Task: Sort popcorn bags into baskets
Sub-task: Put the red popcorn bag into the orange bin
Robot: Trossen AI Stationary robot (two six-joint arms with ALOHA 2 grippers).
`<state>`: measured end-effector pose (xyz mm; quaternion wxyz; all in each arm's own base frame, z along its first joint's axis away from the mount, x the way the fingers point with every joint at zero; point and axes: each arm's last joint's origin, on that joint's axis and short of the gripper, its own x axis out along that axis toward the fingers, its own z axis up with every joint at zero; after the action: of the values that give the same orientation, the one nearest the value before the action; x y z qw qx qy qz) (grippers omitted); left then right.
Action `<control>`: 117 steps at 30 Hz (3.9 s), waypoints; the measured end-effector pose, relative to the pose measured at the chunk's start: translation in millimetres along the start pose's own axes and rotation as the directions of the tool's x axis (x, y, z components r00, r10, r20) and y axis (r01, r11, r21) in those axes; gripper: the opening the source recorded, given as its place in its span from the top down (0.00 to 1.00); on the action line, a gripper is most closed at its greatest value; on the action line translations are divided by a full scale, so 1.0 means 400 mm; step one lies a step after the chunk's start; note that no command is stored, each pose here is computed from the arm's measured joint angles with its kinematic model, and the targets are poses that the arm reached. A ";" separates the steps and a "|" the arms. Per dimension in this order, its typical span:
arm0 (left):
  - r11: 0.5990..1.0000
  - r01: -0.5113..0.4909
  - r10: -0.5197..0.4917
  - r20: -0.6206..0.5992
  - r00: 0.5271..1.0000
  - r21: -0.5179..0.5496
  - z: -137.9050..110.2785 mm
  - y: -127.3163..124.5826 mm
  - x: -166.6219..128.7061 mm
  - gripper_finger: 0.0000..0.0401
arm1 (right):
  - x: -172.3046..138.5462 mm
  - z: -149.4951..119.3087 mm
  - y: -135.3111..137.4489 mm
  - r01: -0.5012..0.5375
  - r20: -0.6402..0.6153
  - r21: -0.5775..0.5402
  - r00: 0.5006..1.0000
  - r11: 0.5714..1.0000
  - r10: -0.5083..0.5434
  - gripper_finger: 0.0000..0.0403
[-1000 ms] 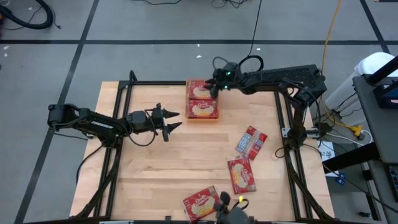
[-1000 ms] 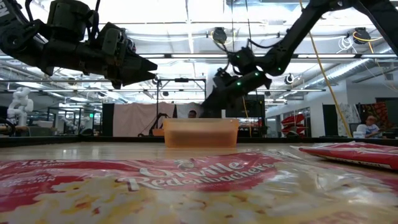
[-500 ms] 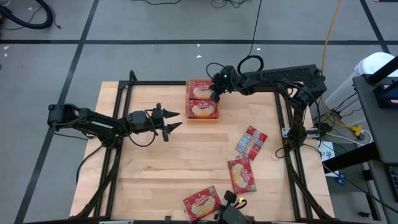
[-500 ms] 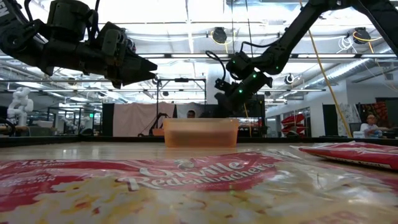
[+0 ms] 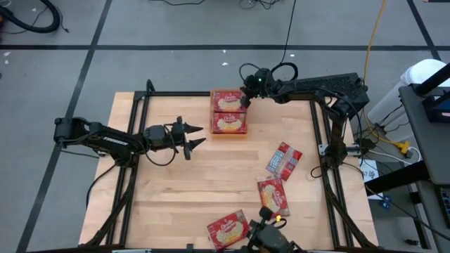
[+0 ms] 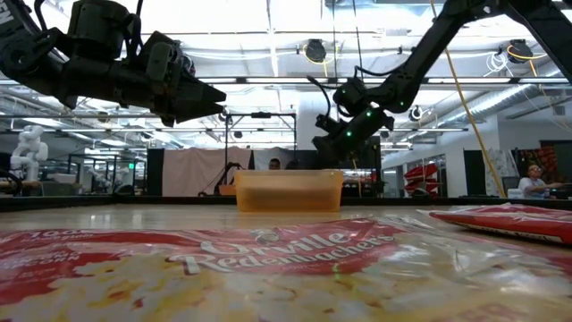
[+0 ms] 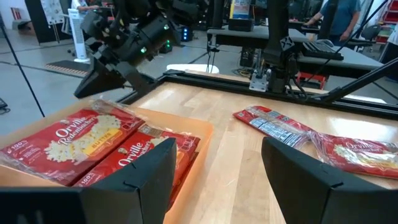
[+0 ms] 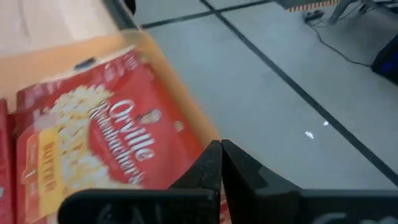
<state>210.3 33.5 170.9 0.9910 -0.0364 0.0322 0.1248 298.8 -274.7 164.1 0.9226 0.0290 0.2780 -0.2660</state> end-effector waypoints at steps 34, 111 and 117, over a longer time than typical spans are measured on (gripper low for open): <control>0.998 0.005 -0.007 -0.036 0.999 -0.056 -0.009 -0.005 -0.001 0.40 | -0.117 0.073 0.128 -0.103 -0.109 -0.032 0.989 0.994 0.099 0.99; 0.997 0.037 -0.042 -0.067 0.997 -0.062 -0.022 -0.073 -0.014 0.40 | -0.525 -0.380 0.541 -0.159 -0.504 0.642 0.649 0.750 0.569 0.61; 0.997 0.036 -0.041 -0.074 0.996 -0.061 -0.024 -0.073 -0.014 0.40 | -0.507 -0.383 0.570 -0.216 -0.468 0.646 0.645 0.732 0.604 0.61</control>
<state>211.7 3.1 163.8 0.9898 -0.0713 0.0652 0.1051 195.3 47.9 120.5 0.7547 0.4406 0.4799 -0.0778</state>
